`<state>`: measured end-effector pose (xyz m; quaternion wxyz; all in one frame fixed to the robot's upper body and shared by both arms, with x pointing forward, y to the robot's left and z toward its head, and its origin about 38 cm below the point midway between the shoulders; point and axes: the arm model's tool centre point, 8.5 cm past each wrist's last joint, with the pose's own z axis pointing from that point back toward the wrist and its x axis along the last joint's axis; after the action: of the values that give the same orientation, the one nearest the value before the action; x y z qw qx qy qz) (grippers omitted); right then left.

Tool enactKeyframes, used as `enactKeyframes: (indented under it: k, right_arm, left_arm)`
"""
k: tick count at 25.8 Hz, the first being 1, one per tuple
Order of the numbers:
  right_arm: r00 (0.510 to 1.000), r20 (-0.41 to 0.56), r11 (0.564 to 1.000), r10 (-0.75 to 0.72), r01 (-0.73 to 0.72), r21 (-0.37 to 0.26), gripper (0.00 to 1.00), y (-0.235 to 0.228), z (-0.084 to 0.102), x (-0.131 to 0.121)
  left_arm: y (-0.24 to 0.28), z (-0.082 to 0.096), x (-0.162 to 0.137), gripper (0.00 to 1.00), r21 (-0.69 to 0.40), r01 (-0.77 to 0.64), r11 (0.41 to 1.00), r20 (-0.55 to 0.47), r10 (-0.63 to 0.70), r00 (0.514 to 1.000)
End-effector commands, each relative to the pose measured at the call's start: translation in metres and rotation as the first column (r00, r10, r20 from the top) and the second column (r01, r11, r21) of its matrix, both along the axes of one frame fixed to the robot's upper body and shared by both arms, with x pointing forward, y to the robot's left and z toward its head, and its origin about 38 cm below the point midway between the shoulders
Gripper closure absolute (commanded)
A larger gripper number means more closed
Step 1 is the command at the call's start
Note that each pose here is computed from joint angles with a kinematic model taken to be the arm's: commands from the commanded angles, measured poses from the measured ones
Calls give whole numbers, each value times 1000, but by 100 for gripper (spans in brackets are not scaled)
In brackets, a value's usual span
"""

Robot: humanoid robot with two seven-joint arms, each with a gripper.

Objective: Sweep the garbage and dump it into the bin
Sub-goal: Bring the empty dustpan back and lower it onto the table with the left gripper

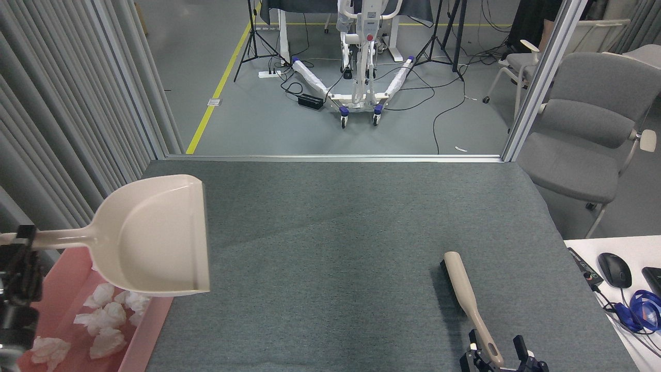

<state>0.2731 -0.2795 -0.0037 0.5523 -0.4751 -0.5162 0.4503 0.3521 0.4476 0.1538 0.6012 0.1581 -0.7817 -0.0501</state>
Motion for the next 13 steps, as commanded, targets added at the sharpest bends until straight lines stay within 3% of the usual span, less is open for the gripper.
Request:
enactKeyframes:
  k: [1, 8, 13]
  right_arm:
    - [1000, 29, 1000, -1, 1, -1, 13, 0, 12, -7]
    - [998, 62, 1000, -24, 25, -16, 11, -3, 30, -13]
    - [998, 58, 998, -34, 37, -57, 11, -19, 35, -12]
  left_arm:
    - [-77, -24, 31, 100, 6, 83, 997, -33, -83, 996]
    - [-185, -68, 41, 100, 18, 154, 988, -137, -150, 979]
    - [-219, -97, 38, 100, 54, 172, 984, -256, -153, 955]
